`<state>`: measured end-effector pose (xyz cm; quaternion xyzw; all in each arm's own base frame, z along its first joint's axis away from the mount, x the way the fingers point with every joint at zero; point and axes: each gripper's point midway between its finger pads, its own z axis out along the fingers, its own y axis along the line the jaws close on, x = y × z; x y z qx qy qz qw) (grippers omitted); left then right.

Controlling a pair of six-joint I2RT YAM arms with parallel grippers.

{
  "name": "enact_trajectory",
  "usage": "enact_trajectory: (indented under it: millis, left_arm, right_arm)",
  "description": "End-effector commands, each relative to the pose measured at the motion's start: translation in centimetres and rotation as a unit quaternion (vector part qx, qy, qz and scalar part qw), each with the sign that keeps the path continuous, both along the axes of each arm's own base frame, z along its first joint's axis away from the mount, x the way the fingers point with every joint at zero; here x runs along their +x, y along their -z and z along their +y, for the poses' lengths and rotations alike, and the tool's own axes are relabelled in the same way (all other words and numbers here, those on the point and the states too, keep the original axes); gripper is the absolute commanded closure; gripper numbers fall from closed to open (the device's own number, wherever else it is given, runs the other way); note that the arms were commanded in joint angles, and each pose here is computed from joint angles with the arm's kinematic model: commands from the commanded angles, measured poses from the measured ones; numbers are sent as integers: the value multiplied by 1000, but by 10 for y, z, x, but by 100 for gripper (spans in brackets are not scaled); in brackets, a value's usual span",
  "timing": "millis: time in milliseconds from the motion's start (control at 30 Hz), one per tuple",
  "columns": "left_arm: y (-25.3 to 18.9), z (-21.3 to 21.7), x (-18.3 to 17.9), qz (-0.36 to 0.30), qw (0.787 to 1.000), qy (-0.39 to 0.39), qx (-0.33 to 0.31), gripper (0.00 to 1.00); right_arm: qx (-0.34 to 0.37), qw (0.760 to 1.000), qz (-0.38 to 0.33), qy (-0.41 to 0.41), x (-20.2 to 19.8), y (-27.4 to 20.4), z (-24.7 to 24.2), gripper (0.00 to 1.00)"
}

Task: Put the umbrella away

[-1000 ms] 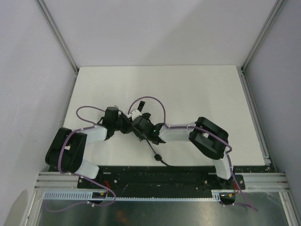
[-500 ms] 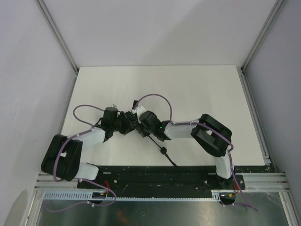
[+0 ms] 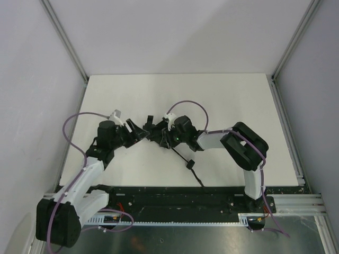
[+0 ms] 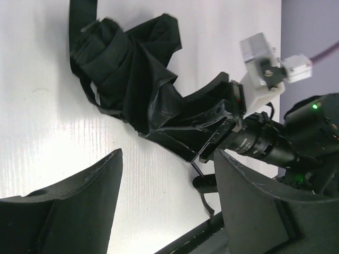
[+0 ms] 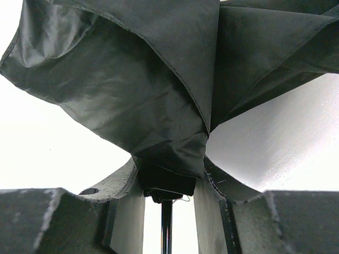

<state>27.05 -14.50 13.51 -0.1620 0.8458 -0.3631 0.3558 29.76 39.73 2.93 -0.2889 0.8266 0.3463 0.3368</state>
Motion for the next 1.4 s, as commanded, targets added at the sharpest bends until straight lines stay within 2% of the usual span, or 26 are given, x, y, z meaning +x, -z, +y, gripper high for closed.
enact_trajectory:
  millis: [0,200,400,567,700,767,867,1033,1233,1367]
  left_arm:
    - [-29,5,2,-69,996,33,42,29]
    - [-9,9,1,-50,996,39,63,32]
    - [4,2,10,-16,994,75,74,22]
    - [24,4,17,17,992,70,99,39]
    - [34,1,22,29,988,77,131,38]
    - [36,-5,25,24,980,96,172,34]
    - [41,-12,31,22,957,125,262,32]
    - [54,-18,39,24,932,165,322,33]
    - [71,-35,35,43,911,228,341,47]
    - [75,-40,25,66,900,248,352,68]
  right_arm:
    - [-10,998,55,-27,-23,15,-12,100]
    - [27,994,99,-43,-28,13,-12,100]
    - [53,990,120,-43,-26,12,-14,100]
    - [60,989,131,-44,-25,14,-16,100]
    - [59,988,134,-44,-25,16,-17,100]
    - [57,989,132,-43,-24,15,-19,100]
    - [54,989,130,-42,-23,15,-20,100]
    - [46,990,127,-47,-24,15,-23,100]
    - [44,990,124,-52,-24,13,-25,100]
    - [46,990,122,-45,-20,9,-28,100]
